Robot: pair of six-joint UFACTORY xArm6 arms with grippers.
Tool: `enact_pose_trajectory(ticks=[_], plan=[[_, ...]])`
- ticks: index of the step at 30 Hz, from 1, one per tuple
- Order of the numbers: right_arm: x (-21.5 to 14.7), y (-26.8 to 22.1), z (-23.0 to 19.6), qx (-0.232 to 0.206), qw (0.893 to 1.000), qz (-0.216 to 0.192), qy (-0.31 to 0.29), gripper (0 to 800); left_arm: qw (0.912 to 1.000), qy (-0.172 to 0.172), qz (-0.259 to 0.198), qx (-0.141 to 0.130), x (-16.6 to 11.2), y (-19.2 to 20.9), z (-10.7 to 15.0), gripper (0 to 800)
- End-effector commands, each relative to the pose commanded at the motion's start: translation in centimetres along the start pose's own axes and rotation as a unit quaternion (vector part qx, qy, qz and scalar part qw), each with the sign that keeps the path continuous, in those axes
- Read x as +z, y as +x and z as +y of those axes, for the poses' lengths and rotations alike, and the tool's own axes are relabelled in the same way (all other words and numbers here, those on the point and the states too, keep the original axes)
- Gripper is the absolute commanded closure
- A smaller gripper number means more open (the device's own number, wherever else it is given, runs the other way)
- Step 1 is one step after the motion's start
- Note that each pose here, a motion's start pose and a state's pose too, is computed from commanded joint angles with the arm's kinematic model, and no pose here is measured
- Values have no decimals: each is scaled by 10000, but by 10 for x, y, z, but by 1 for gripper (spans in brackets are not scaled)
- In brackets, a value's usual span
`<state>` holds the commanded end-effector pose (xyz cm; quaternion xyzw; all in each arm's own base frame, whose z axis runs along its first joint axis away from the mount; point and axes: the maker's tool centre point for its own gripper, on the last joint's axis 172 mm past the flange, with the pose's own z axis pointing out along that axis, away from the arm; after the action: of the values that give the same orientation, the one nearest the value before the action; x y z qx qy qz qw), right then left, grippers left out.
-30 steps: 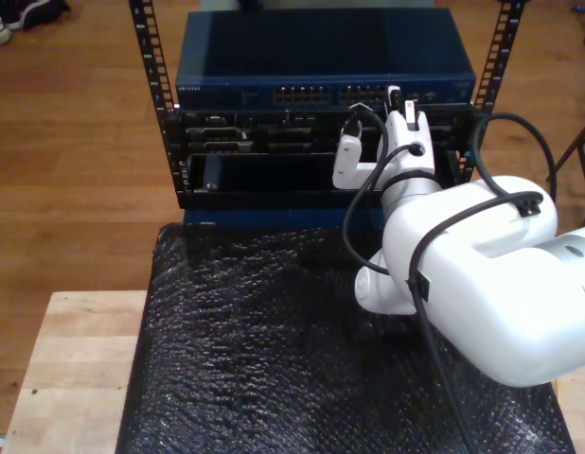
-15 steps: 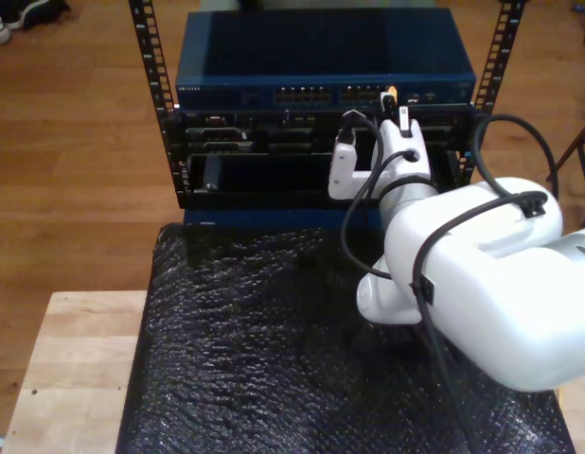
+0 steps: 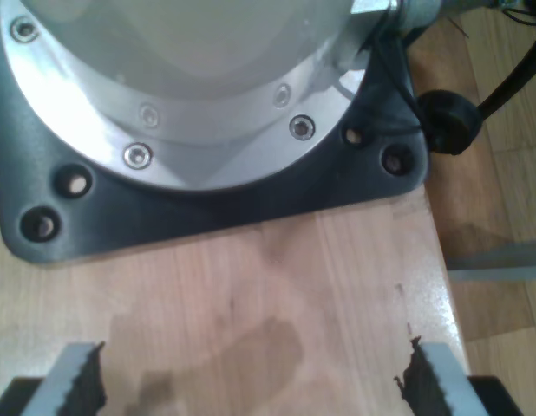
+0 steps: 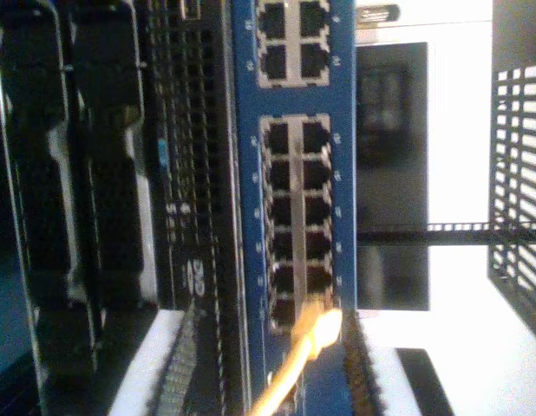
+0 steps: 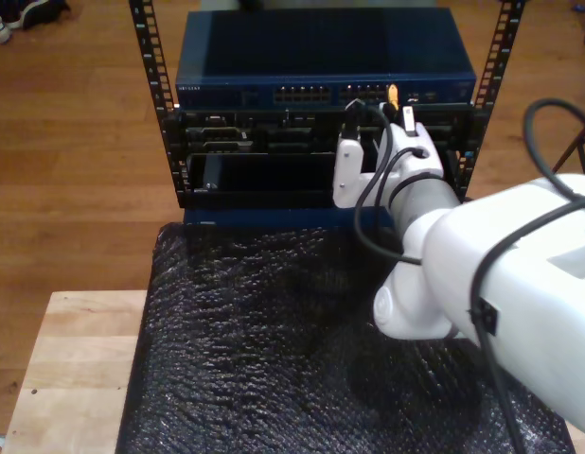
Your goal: Grab the cable and plug it in
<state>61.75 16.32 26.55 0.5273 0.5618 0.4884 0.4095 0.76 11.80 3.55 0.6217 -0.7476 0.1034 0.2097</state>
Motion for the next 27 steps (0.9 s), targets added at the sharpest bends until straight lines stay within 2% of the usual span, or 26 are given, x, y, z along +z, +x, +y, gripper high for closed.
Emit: enact_pose_trajectory(ticks=[7, 12, 18, 23, 27], plan=[[-13, -30, 23, -70, 9979, 72, 633, 189, 10000, -1, 8, 1, 0, 0, 0, 0], [-22, -62, 30, -130, 9944, -37, 1046, 165, 10000, -1, 8, 1, 0, 0, 0, 0], [-48, -105, 25, -474, 9865, -194, 1558, 133, 10000, 0, 0, 0, 0, 0, 0, 0], [-72, -146, 12, -763, 9729, -371, 2150, 124, 10000, -1, 8, 1, 0, 0, 0, 0], [-94, -188, -6, -853, 9556, -536, 2769, 94, 10000, -1, 8, 1, 0, 0, 0, 0]])
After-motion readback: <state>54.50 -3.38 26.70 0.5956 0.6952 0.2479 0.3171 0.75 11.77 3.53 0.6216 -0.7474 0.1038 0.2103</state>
